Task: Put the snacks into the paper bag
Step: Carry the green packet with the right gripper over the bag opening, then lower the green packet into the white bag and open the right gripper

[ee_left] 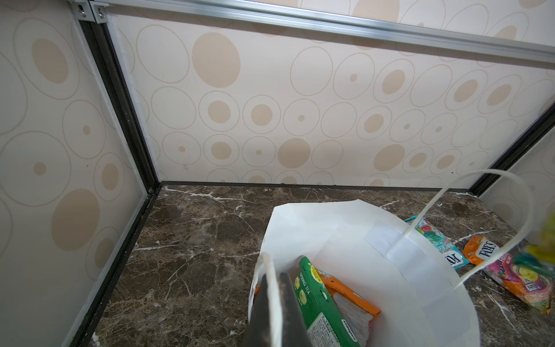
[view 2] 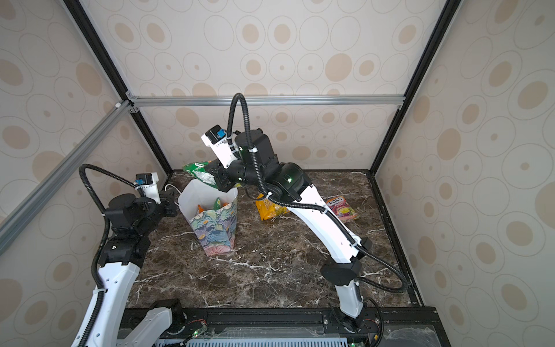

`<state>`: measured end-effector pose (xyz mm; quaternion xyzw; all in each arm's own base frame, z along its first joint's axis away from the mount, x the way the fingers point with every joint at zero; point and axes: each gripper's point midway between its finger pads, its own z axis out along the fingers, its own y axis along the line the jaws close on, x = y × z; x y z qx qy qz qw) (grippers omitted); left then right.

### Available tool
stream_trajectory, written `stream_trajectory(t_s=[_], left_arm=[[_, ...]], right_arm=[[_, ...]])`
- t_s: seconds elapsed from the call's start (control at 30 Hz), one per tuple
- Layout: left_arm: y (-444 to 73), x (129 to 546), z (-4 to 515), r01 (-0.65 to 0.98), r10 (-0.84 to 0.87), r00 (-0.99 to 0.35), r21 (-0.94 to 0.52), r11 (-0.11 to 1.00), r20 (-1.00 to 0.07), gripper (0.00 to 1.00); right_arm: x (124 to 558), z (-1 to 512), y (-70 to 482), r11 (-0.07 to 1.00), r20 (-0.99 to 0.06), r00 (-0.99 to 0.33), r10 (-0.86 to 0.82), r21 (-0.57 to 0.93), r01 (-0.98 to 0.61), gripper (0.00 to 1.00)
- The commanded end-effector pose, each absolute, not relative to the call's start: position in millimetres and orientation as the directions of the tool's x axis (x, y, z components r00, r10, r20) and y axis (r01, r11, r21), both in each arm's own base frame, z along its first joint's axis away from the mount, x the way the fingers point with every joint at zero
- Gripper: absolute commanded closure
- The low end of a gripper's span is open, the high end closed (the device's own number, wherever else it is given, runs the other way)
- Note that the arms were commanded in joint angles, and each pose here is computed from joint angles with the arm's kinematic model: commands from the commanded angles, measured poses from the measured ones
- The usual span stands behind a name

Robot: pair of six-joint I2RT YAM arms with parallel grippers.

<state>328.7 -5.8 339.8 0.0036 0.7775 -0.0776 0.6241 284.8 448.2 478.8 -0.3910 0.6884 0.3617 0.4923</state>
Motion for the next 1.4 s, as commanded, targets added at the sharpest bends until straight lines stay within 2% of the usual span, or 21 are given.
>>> stream_trajectory(t_s=[0.0,0.2,0.37,0.7,1.37], left_arm=[[-3.8,326.6,350.5,0.102,-0.085,-0.182,-0.105,0.989,-0.980,1.00],[-5.2,327.9,348.3,0.110,-0.088,-0.188,-0.110,0.988,-0.978,1.00],[-5.9,328.5,347.9,0.114,-0.088,-0.191,-0.111,0.987,-0.978,1.00],[-7.4,327.8,347.5,0.122,-0.089,-0.192,-0.114,0.986,-0.977,1.00],[-5.0,326.6,349.0,0.110,-0.085,-0.185,-0.106,0.988,-0.979,1.00]], right_arm=[[282.1,479.5,466.1,0.391,-0.967,-0.198,-0.159,0.122,-0.912,1.00],[292.1,453.0,486.0,0.389,-0.954,-0.236,-0.186,0.149,-0.909,1.00],[308.0,432.1,493.6,0.435,-0.947,-0.235,-0.218,0.121,-0.892,1.00],[328.5,414.5,505.9,0.466,-0.951,-0.201,-0.233,0.072,-0.882,1.00],[376.7,378.5,504.5,0.565,-0.941,-0.239,-0.239,0.065,-0.822,1.00]])
